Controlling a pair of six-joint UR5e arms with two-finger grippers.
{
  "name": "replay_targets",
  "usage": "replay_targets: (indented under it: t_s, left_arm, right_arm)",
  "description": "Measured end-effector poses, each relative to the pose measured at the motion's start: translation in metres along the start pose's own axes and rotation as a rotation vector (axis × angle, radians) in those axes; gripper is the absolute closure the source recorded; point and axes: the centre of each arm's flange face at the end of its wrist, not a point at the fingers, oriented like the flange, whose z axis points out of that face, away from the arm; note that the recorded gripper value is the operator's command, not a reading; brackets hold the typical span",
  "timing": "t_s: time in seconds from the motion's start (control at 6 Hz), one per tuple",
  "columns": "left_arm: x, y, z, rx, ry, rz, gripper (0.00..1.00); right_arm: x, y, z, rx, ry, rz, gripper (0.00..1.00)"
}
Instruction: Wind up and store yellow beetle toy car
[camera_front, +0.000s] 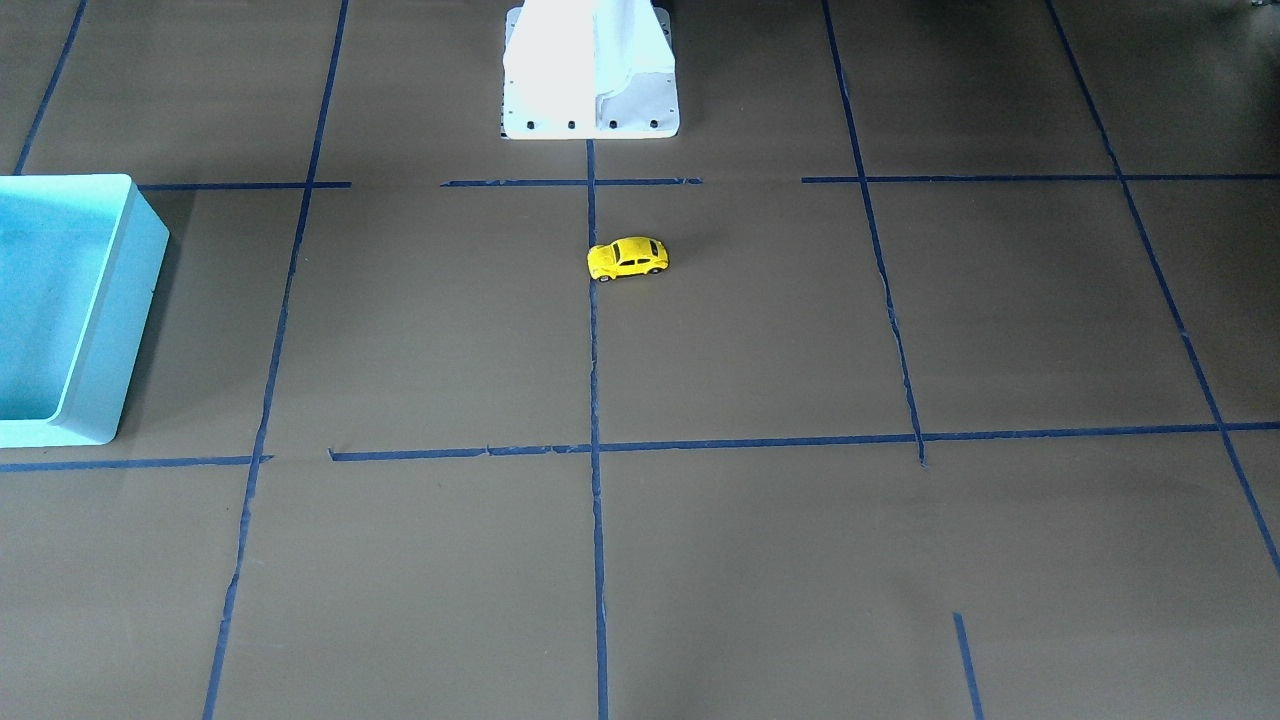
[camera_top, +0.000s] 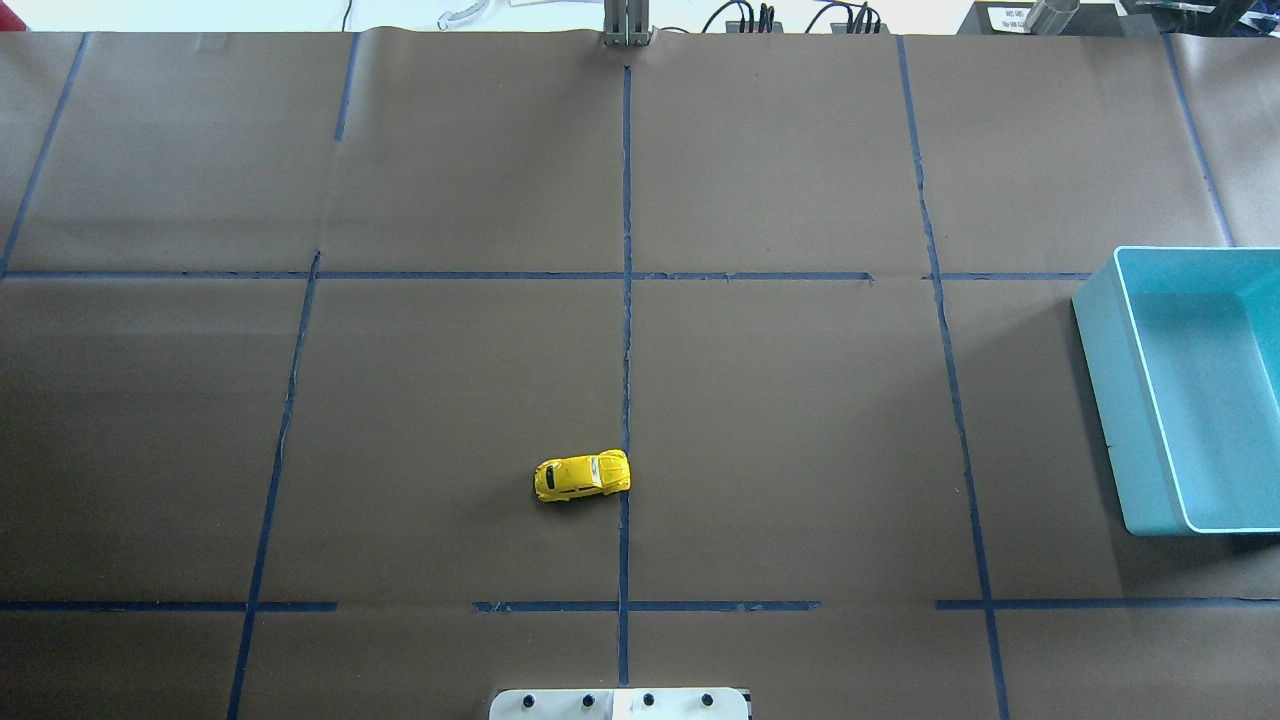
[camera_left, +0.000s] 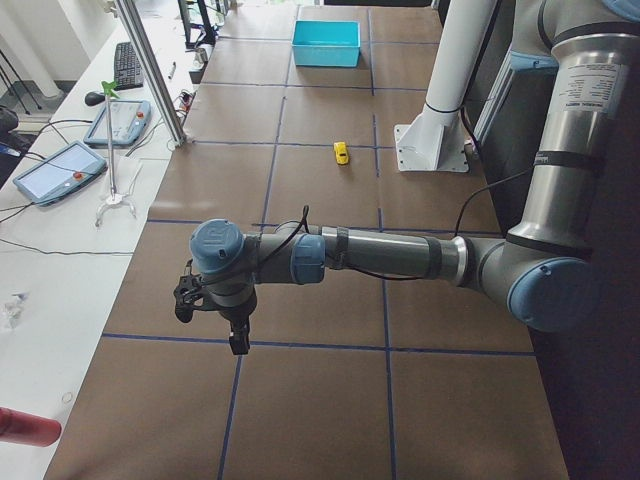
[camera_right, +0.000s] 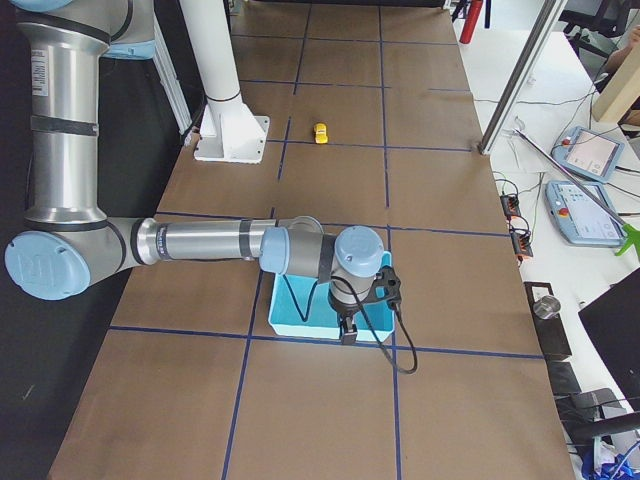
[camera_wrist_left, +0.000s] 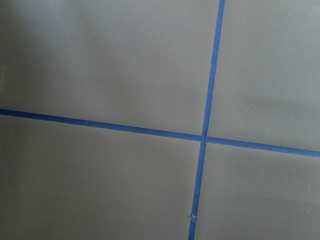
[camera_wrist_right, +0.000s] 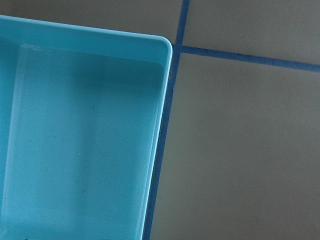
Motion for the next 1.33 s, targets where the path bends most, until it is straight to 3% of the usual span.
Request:
replay_targets:
  t_s: [0.5, 1.0, 1.33]
  left_arm:
    - [0.000, 0.000, 0.001, -0.003, 0.001, -0.002, 0.00]
    - [-0.001, 0.001, 0.003, -0.006, -0.003, -0.003, 0.00]
    - [-0.001, 0.003, 0.004, -0.009, -0.005, -0.001, 0.00]
  right_arm:
    - [0.021, 0.024, 0.011, -0.020, 0.016, 0.137, 0.00]
    - [0.006, -0.003, -0.014, 0.028, 0.056, 0.235, 0.00]
    - [-0.003, -0.011, -0.027, 0.053, 0.086, 0.246, 0.00]
